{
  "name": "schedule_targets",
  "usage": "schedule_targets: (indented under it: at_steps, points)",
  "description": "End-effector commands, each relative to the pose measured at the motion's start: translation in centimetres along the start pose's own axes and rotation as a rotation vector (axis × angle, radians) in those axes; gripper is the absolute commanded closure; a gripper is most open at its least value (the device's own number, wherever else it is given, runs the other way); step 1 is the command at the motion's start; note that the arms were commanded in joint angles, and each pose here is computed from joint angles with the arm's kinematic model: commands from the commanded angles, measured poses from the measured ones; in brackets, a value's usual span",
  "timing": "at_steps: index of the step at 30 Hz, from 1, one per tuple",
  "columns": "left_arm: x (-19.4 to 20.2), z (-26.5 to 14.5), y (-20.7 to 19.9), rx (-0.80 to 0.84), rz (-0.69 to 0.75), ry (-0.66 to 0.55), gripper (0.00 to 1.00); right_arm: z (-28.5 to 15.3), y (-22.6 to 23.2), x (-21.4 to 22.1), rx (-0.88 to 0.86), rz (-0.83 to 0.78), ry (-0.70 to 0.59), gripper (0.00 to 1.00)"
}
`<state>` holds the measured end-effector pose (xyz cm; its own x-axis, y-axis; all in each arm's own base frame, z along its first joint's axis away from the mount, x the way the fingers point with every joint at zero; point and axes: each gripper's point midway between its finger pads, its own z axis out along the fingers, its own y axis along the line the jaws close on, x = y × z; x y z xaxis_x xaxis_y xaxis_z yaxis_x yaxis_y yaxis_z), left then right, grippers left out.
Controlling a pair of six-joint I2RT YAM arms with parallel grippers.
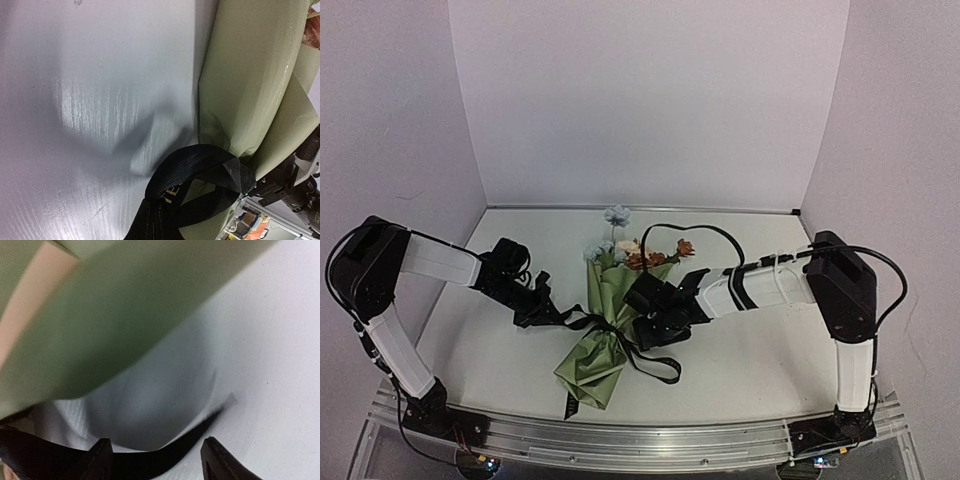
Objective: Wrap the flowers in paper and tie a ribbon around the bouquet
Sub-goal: Adjust the ribbon on the folded bouquet, then adjust the ribbon in the folded bouquet.
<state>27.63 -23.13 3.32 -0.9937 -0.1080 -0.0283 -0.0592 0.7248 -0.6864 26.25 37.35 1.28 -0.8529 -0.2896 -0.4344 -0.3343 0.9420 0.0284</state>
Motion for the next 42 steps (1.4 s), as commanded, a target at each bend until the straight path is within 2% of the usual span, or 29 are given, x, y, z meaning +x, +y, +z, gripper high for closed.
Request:
schedule_targets:
  at_steps: [1,5,7,9,11,16,21,29,33,35,37,40,42]
  points:
    - [0.2,-0.9,-1.3,0.025,0.053,-0.017,0.86,-1.8,-2.9,0.0,0.048,0.052,-0.026,0.42]
    - [0.4,-1.8,-2.0,0.005,0.094,-0.031,0.56,-2.1,-4.9,0.8,0.075,0.083,-0.016,0.46]
    - [0.4,-2.3,-2.3,-0.016,0.116,-0.047,0.48,-2.5,-5.6,0.8,0.082,0.094,-0.022,0.43]
    - [0.5,-2.8,-2.7,-0.026,0.133,-0.057,0.44,-3.0,-6.1,0.5,0.086,0.105,-0.036,0.39]
    - [0.9,-3.0,-3.1,-0.031,0.147,-0.060,0.46,-3.3,-7.0,0.4,0.090,0.132,-0.040,0.36]
    - [3.4,-2.4,-4.5,-0.049,0.184,-0.027,0.66,-4.4,-9.0,0.2,0.091,0.172,-0.050,0.32]
    - [6.9,-0.7,-6.6,-0.036,0.256,0.068,0.84,-5.4,-9.8,0.2,0.082,0.176,-0.059,0.30]
    - [10.6,3.6,-11.1,0.035,0.413,0.234,0.90,-5.8,-10.4,0.7,0.093,0.179,-0.059,0.29]
    - [10.1,4.7,-11.7,0.029,0.439,0.237,0.88,-6.2,-10.6,0.8,0.091,0.179,-0.061,0.28]
    - [9.4,4.2,-12.4,0.024,0.457,0.204,0.83,-6.7,-10.7,0.6,0.088,0.175,-0.065,0.26]
    - [8.4,3.2,-13.3,0.030,0.474,0.151,0.76,-7.4,-10.8,0.2,0.082,0.175,-0.073,0.23]
    - [5.9,0.8,-14.4,0.033,0.475,0.036,0.59,-8.6,-11.1,-0.5,0.062,0.190,-0.097,0.14]
    - [3.3,-1.5,-14.7,0.031,0.448,-0.079,0.47,-9.7,-11.5,-1.0,0.057,0.193,-0.126,0.03]
